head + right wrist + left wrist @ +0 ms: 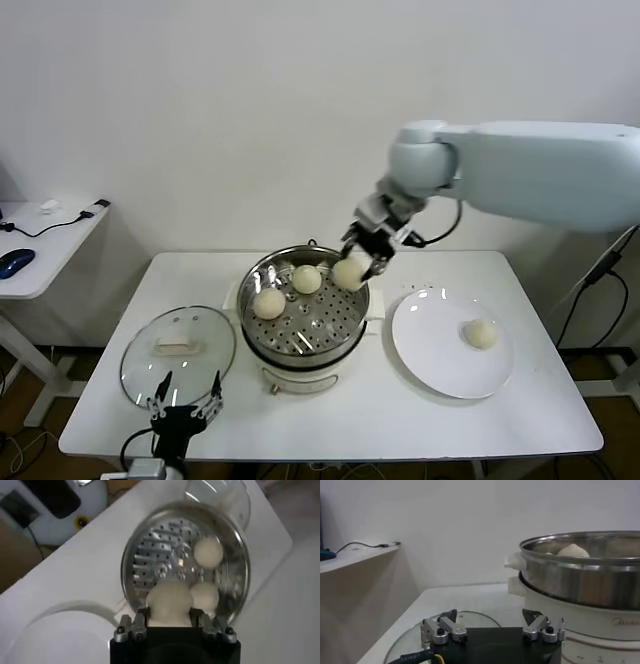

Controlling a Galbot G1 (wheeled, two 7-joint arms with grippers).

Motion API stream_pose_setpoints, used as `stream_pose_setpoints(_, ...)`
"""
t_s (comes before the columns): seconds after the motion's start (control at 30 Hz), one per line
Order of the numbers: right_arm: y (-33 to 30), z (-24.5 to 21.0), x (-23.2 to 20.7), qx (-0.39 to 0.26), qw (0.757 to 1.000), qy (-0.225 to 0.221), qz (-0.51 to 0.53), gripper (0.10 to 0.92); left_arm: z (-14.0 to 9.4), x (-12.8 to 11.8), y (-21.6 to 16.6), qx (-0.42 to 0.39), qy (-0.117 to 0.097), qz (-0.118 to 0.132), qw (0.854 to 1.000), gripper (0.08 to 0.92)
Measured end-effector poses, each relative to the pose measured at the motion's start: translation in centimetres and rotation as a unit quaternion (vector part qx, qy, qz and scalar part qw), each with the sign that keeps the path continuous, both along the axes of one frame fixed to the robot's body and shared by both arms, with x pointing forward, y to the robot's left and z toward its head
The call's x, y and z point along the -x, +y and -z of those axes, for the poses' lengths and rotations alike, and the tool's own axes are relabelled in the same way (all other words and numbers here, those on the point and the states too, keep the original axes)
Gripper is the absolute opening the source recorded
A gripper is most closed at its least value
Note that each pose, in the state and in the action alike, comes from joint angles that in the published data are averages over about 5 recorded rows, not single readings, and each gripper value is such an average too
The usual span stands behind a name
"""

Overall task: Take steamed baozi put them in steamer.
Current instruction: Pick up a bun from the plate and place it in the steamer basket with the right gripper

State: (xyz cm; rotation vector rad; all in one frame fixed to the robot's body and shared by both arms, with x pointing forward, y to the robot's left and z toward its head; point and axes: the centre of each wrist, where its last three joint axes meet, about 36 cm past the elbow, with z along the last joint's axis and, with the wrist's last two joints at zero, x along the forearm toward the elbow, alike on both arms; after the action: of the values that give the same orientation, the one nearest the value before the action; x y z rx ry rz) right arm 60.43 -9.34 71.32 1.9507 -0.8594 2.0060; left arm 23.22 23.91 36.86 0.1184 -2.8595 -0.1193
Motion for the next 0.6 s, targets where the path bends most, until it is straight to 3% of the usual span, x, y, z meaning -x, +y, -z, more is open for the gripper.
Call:
stream_pose_setpoints(0.27,5.2,5.0,0.6,0.033,0.988,0.007,-0.150,0.551,0.0,0.3,0.1,-0.003,0.001,-0.002,1.000,0.823)
stream_pose_setpoints(0.6,8.4,10.7,-0.5,0.036,0.974,0.026,-0.223,0.555,0.1,0.5,0.3,-0.005,0.003,-0.004,1.000,0.823)
